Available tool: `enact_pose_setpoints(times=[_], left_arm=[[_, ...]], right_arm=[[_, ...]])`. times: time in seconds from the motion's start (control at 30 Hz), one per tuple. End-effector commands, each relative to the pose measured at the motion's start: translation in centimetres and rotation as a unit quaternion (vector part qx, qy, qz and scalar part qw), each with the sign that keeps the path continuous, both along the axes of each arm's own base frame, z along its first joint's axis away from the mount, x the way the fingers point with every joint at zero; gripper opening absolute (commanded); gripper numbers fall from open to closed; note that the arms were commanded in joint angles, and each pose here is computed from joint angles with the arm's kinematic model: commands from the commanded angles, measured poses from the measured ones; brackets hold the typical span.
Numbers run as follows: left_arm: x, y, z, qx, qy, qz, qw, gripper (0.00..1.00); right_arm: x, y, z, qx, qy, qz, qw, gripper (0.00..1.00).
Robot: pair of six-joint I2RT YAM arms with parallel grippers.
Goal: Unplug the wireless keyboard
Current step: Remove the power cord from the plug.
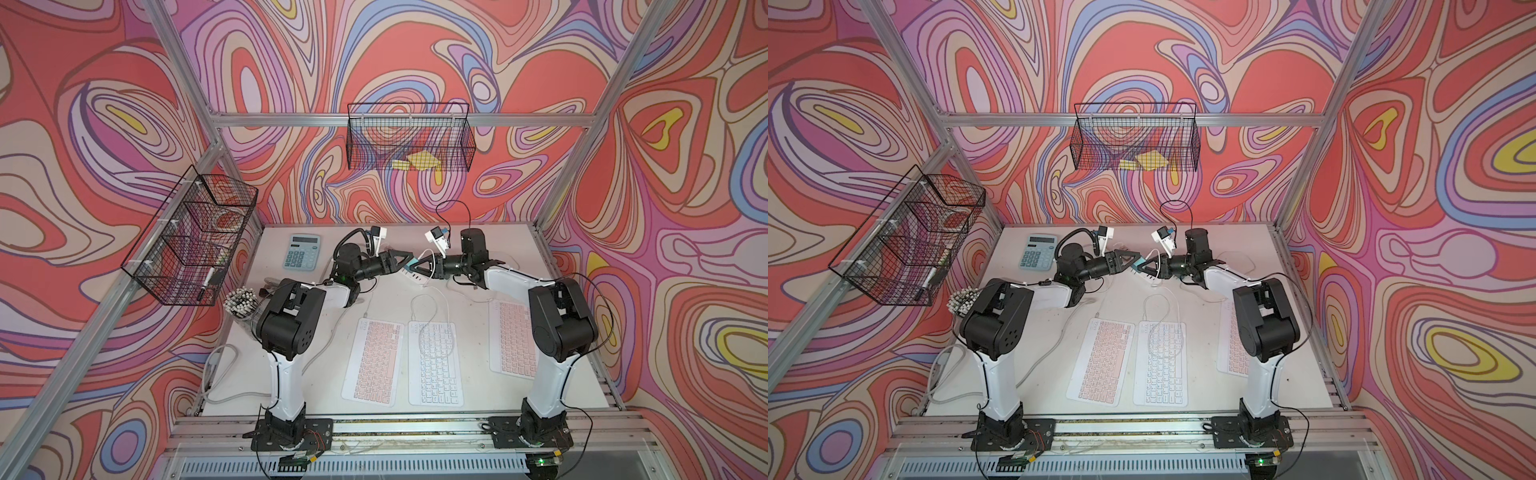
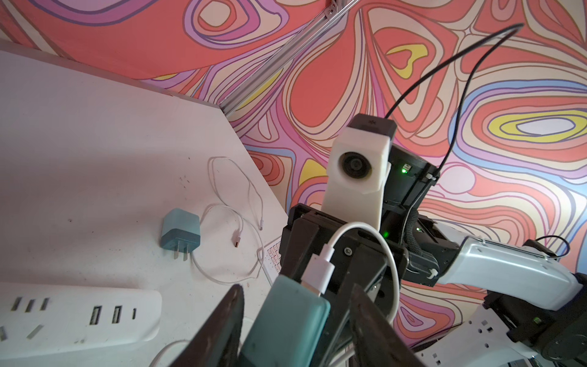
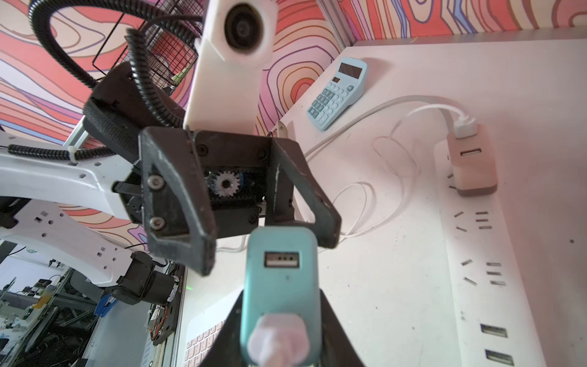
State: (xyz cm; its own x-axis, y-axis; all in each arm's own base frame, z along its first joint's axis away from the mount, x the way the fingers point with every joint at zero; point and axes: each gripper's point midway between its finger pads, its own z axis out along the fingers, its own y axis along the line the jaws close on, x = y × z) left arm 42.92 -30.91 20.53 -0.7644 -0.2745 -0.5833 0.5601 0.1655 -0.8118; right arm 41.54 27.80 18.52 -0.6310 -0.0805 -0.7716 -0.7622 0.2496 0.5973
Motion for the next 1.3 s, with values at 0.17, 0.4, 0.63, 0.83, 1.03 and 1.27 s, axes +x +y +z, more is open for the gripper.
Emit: enact_pose_setpoints(times=[0.17, 0.4, 0.63, 0.83, 1.03, 1.27], left_arm=[[-0.4, -0.7, 0.7, -0.014, -0.017, -0.022, 1.0, 0.54], [-1.2, -1.1, 2.4, -0.053, -0.02, -0.056, 0.997, 0.41], [-2.5, -0.9, 2.1, -0.048, -0.02, -0.068, 0.996, 0.43], [-3.2, -0.6, 2.1, -0.055, -0.022, -0.07, 0.996, 0.4], [-3.2, -0.7, 2.1, -0.055, -0.018, -0.076, 0.995, 0.23], [-2.9, -0.6, 2.3, -0.057, -0.016, -0.074, 0.995, 0.02]], right_arm=[[-1.0, 0.4, 0.3, 0.02, -0.001, 0.026, 0.999, 0.12], [-1.5, 0.5, 0.3, 0.038, 0.005, 0.04, 0.998, 0.12], [-1.4, 0.7, 0.5, 0.055, 0.007, 0.046, 0.997, 0.13], [-1.2, 0.5, 0.6, 0.07, 0.013, 0.046, 0.996, 0.13], [-1.1, 0.2, 0.6, 0.085, 0.023, 0.045, 0.995, 0.14], [-1.2, 0.0, 0.0, 0.077, 0.026, 0.037, 0.996, 0.27]])
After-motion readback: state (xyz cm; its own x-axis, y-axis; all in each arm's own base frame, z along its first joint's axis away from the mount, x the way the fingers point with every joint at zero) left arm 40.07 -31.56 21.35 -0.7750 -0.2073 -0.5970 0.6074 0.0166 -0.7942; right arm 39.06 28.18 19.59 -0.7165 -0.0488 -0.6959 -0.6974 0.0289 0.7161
